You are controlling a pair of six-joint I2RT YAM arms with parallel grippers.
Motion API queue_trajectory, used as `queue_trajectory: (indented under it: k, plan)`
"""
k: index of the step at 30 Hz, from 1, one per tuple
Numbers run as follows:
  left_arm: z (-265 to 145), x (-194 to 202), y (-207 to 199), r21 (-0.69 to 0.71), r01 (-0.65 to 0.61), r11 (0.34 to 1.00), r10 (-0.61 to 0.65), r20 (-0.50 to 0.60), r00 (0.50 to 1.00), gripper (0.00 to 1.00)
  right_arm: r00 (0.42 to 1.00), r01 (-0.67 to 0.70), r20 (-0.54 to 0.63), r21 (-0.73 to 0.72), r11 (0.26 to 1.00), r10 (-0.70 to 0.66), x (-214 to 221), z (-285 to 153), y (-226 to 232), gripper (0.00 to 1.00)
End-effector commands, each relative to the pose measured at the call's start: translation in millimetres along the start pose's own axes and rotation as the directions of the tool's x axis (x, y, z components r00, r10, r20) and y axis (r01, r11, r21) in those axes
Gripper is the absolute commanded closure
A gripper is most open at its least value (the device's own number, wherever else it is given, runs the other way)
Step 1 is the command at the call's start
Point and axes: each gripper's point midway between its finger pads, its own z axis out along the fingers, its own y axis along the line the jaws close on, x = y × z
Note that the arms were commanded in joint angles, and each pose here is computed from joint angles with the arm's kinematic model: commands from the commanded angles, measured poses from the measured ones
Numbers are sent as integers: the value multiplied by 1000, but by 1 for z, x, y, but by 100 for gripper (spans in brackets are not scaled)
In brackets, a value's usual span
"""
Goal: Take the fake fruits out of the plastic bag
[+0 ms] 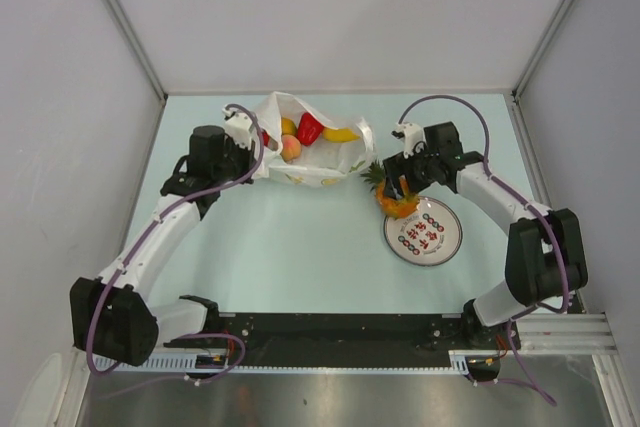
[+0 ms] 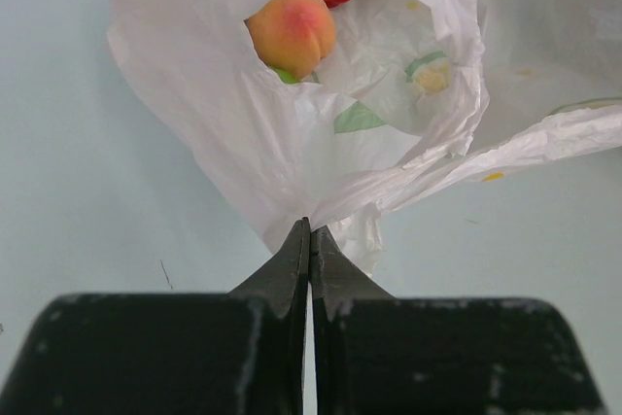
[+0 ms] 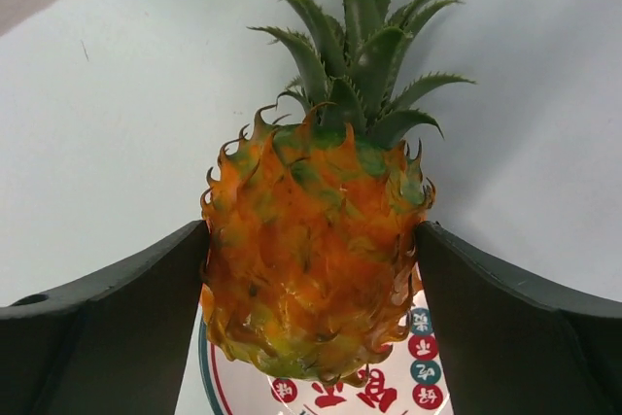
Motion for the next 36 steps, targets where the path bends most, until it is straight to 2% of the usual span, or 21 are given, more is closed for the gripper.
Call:
queue_trajectory:
  k: [1, 3, 4, 7, 11, 12, 16, 20, 26, 29, 30, 34, 36]
  plan:
    - [-7, -11, -3, 16, 21, 1000, -22, 58, 998, 99, 996, 14, -86, 12, 1000, -13, 15, -6, -3, 22]
    - [-7, -10, -2, 14, 20, 1000, -21, 55, 998, 98, 990, 80, -113, -57, 995, -86, 24, -11, 2, 37]
    - [-6, -8, -2, 15, 21, 1000, -22, 50, 999, 98, 985, 86, -140, -96, 992, -99, 33, -16, 8, 49]
    - [-6, -6, -1, 7, 22, 1000, -22, 42, 999, 98, 978, 157, -111, -177, 972, -178, 35, -32, 16, 63]
    - [-3, -1, -1, 11, 22, 1000, -23, 30, 999, 98, 960, 275, 11, -214, 937, -279, 19, -53, 24, 66]
    - [-3, 1, -2, 17, 24, 1000, -24, 26, 999, 99, 941, 337, 44, -208, 918, -336, 15, -59, 26, 67]
    - [1, 4, -4, 28, 33, 999, -33, 20, 999, 98, 912, 410, 104, -175, 895, -398, 12, -68, 24, 68]
    - [5, 5, -4, 30, 30, 999, -30, 10, 999, 98, 912, 387, 183, -84, 918, -368, 11, -74, 8, 70]
    - [10, 6, 1, 15, 16, 1000, -16, -36, 999, 100, 863, 320, 367, 132, 938, -346, 5, -87, -18, 71]
    - [11, 15, 5, 9, -30, 999, 31, -87, 996, 100, 840, 287, 435, 152, 946, -325, 6, -89, -15, 72]
    - [11, 22, 10, -9, -42, 999, 40, -121, 992, 100, 813, 294, 471, 177, 939, -343, -1, -92, -16, 72]
    - [12, 34, 18, -10, -136, 991, 131, -204, 970, 100, 795, 265, 516, 180, 947, -320, 14, -85, -13, 71]
    - [11, 34, 22, -14, -157, 987, 150, -226, 962, 100, 755, 263, 561, 214, 941, -339, 7, -92, -12, 68]
